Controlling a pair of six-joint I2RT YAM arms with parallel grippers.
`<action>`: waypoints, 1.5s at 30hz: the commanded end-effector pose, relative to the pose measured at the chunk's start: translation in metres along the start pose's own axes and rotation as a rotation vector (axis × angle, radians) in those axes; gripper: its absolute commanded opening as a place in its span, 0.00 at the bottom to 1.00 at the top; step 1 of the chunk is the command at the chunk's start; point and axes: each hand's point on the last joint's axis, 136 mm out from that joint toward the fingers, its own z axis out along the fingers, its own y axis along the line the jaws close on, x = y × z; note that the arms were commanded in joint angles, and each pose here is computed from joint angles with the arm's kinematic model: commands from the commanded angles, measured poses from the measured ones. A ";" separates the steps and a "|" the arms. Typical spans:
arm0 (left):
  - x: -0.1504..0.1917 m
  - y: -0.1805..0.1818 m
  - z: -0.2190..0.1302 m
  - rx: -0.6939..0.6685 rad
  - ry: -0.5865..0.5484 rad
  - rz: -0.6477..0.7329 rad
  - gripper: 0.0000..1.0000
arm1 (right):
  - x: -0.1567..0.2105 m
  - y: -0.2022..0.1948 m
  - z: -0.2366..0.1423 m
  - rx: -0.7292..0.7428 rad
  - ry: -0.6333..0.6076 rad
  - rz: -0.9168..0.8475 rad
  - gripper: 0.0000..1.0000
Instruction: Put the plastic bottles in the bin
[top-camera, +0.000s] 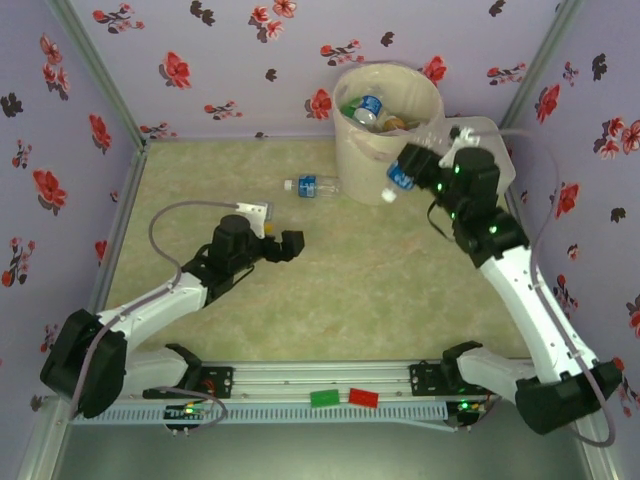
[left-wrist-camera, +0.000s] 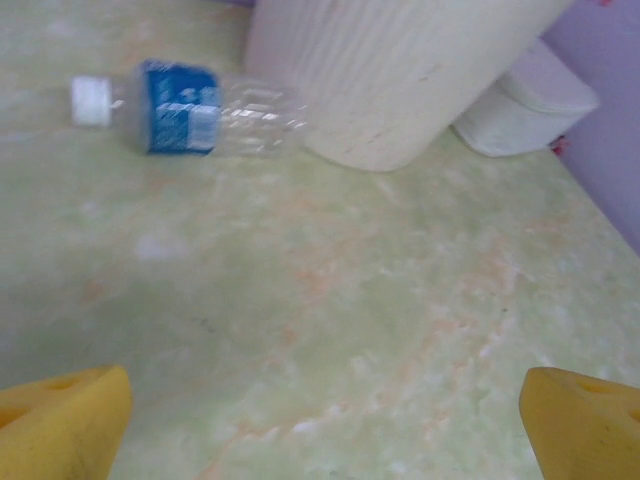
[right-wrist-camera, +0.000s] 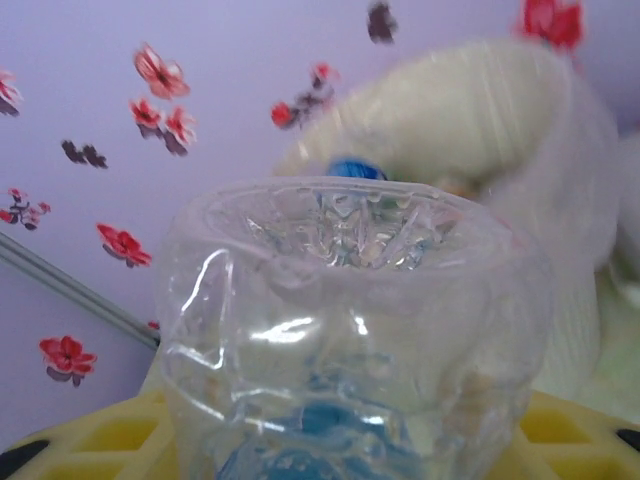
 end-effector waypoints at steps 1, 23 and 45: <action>0.007 0.017 -0.012 -0.050 -0.009 -0.070 1.00 | -0.032 0.005 0.014 0.038 -0.003 -0.099 0.51; 0.024 0.040 -0.069 -0.103 -0.079 -0.079 1.00 | -0.033 -0.046 0.191 0.153 0.228 -0.035 0.52; -0.076 0.044 -0.025 -0.169 -0.136 0.091 1.00 | -0.072 -0.002 0.085 0.124 0.058 -0.147 1.00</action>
